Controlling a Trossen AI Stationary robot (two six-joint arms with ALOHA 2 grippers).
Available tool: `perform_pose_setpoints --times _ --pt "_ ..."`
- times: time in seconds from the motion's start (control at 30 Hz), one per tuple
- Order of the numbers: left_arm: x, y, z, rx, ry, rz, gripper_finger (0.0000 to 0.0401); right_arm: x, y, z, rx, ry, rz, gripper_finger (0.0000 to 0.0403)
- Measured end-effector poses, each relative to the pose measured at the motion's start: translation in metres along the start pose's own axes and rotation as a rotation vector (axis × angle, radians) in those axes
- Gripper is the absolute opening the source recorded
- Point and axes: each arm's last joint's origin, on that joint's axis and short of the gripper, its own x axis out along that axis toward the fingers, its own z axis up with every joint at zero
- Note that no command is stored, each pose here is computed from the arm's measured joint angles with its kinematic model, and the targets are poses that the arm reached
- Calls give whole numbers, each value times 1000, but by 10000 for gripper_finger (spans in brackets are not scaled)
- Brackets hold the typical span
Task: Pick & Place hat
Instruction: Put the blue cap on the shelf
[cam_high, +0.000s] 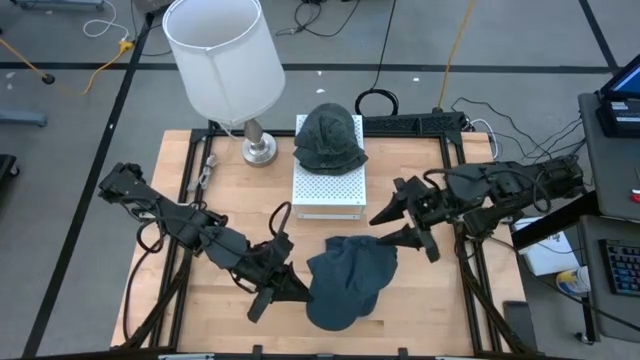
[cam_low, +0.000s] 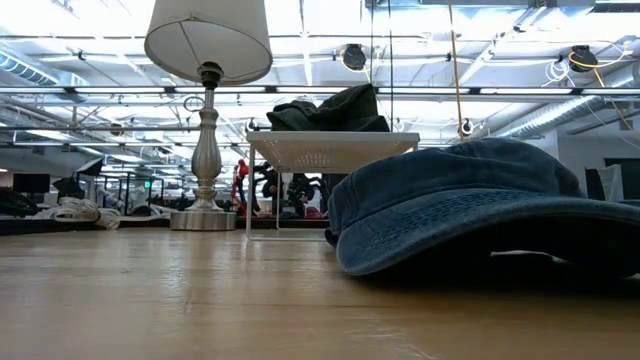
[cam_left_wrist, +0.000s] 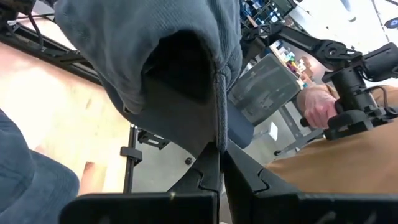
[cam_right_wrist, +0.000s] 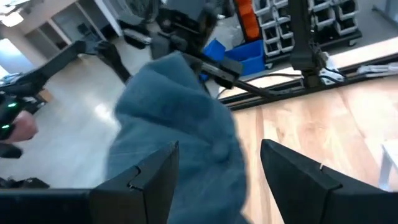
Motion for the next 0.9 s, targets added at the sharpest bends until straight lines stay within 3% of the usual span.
perform_pose_setpoints --times 0.17,0.53,0.7,0.9 --pt "4 2 -3 4 11 8 4 15 -10 4 12 -15 -20 220" --pt "6 5 -7 22 50 34 4 58 -25 -4 78 146 140 219" --pt "6 5 -7 28 62 25 4 63 -25 -8 88 220 246 219" --pt "6 6 -9 26 94 16 4 55 -23 -9 127 254 262 218"
